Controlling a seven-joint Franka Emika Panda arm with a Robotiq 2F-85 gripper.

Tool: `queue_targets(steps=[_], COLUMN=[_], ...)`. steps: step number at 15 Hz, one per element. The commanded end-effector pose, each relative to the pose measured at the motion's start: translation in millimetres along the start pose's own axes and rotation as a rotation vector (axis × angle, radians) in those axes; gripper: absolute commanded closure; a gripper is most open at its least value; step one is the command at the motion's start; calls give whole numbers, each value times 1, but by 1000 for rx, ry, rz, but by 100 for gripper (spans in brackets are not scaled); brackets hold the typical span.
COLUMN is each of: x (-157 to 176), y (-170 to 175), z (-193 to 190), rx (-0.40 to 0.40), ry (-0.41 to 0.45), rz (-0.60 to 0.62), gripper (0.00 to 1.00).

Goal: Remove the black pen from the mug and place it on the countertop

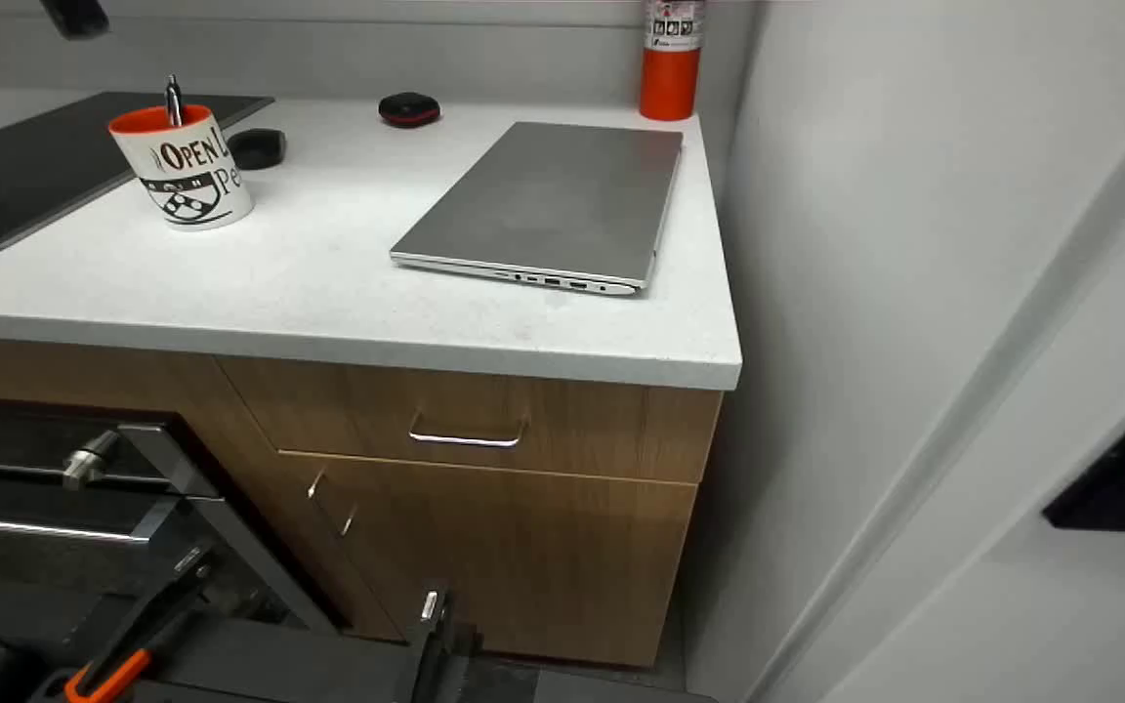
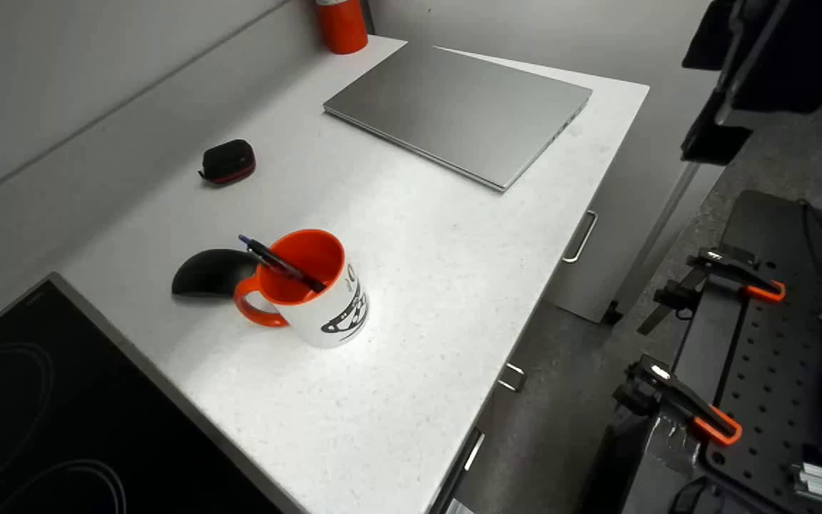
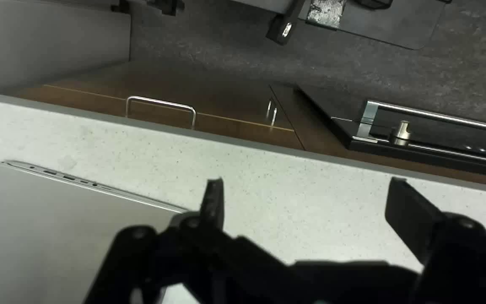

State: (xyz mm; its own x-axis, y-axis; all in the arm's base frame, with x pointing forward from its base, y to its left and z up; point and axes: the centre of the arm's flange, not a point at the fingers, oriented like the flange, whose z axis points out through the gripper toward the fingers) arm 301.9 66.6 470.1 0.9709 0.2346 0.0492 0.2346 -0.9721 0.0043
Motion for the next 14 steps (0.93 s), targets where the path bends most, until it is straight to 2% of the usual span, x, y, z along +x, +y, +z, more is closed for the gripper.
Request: queue_targets(steps=[1, 8, 11, 14], x=[0, 0, 24, 65], y=[0, 0, -13, -35], z=[0, 0, 3, 9], rx=[0, 0, 76, 191], ry=[0, 0, 86, 189], rz=[0, 0, 6, 18], gripper=[0, 0, 0, 0])
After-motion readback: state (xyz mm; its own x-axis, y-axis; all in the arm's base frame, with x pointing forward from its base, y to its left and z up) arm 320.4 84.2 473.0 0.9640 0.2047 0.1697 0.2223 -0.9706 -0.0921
